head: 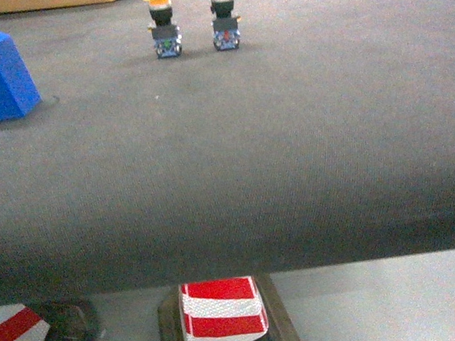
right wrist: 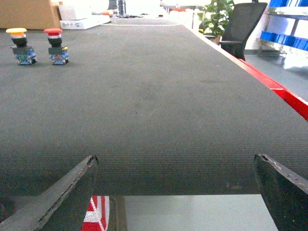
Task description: Pick blue part to blue bin on bottom shelf
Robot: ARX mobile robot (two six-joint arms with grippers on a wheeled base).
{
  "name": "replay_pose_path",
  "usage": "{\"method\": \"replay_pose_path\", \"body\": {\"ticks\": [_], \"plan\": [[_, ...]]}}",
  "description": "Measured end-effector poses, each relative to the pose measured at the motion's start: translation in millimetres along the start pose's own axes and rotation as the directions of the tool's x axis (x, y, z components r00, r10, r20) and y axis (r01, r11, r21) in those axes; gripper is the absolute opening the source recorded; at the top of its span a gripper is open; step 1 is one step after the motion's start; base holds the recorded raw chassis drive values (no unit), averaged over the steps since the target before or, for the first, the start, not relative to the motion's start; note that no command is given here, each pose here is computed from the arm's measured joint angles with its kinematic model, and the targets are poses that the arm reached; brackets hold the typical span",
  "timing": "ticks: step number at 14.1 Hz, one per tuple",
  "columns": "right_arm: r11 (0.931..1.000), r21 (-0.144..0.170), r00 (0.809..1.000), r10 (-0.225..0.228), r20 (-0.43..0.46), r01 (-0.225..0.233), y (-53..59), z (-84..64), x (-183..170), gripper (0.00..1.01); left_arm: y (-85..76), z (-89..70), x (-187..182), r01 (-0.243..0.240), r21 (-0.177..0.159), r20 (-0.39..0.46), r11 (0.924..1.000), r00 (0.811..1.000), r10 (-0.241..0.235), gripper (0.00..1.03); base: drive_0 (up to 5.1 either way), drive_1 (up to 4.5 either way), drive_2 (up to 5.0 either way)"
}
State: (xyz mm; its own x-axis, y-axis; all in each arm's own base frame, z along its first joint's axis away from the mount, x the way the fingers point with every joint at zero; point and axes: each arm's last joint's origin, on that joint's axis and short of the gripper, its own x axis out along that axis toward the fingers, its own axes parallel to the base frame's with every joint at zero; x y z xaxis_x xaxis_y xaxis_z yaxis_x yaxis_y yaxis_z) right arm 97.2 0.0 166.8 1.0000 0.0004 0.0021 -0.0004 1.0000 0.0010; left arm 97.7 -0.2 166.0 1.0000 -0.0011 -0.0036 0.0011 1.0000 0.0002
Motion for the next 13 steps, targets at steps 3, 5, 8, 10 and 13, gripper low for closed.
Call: {"method": "replay_pose_path", "body": {"ticks": [3,5,8,10,13], "plan": [[1.0000,-0.001,1.000,-0.001,0.002,0.001,0.0,0.2,0.0,0.98,0.0,0.0,0.0,0.001,0.000,0.000,1.0000,1.000,-0.001,0.98,0.0,0.00,0.0],[1.0000,0.000,1.000,0.000,-0.001,0.000,0.0,-0.1,0.0,0.98,0.0,0.0,0.0,0.001,0.001,0.000,1.0000,1.000,-0.001,0.98,0.0,0.00,0.0],[1.0000,0.000,1.000,0.000,0.004,0.000,0.0,0.4,0.0,0.98,0.0,0.3,0.0,-0.001,0.000,0.003,1.0000,1.000,0.001,0.98,0.0,0.00,0.0],[1.0000,-0.001,1.000,-0.001,0.006,0.001,0.0,0.6,0.0,0.98,0.0,0.6,0.0,0.001,0.000,0.006,1.0000,1.000,-0.001,0.98,0.0,0.00,0.0],[1.0000,0.000,1.000,-0.001,0.001,0.001,0.0,0.1,0.0,0.98,0.0,0.1,0.0,0.001,0.000,0.000,1.0000,1.000,-0.001,0.98,0.0,0.00,0.0]]}}
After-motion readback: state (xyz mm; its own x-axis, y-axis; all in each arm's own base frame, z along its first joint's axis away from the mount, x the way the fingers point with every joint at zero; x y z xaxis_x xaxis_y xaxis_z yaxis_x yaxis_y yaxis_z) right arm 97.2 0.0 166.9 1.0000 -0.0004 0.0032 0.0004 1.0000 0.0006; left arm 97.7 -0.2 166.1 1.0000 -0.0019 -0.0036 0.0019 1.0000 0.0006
